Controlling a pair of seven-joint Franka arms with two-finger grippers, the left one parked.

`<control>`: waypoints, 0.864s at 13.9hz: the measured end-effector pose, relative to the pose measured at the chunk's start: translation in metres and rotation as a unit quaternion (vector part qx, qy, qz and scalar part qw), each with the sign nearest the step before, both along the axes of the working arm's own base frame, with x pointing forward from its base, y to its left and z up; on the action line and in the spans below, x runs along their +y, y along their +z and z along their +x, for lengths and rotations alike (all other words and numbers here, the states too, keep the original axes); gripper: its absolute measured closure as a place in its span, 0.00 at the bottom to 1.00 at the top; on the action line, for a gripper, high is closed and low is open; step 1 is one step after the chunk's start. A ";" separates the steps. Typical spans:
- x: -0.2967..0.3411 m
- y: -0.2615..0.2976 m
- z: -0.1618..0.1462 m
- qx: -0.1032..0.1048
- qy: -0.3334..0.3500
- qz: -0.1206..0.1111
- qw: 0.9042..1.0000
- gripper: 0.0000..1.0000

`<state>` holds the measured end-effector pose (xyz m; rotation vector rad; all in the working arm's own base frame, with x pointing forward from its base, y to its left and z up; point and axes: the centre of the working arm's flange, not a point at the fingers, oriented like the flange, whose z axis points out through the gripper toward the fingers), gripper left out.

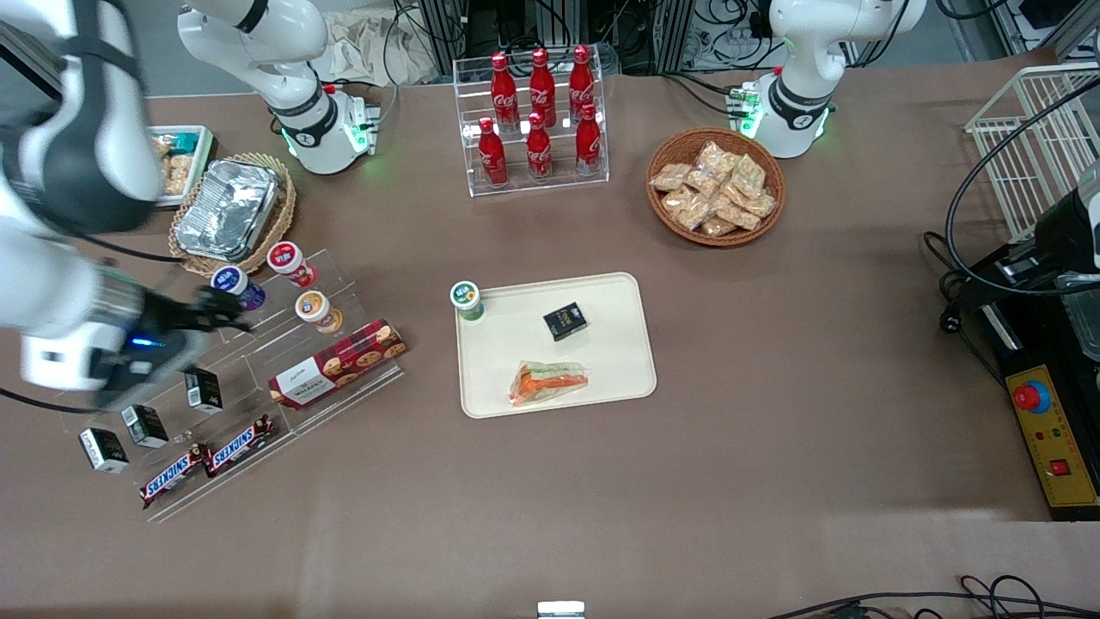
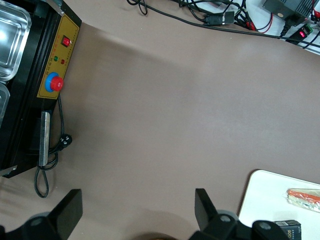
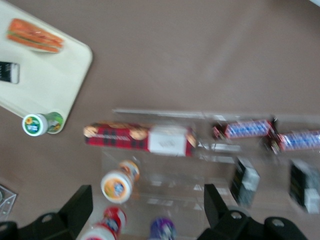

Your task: Place sandwich on tray

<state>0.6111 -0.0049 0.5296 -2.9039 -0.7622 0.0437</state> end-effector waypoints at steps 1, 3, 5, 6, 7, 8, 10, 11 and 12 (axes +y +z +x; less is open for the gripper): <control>-0.035 0.004 -0.004 0.002 -0.028 0.000 1.000 0.01; -0.085 0.005 -0.013 0.011 -0.070 -0.001 0.998 0.01; -0.105 0.014 -0.022 0.010 -0.096 -0.005 0.995 0.01; -0.108 0.025 -0.026 0.003 -0.107 -0.009 0.994 0.01; -0.108 0.037 -0.031 -0.004 -0.119 -0.012 0.993 0.01; -0.107 0.048 -0.038 -0.006 -0.137 -0.015 0.990 0.01; -0.103 0.064 -0.050 0.001 -0.184 -0.022 0.983 0.01; -0.100 0.067 -0.051 0.003 -0.204 -0.025 0.979 0.01; -0.098 0.067 -0.051 0.004 -0.217 -0.028 0.976 0.01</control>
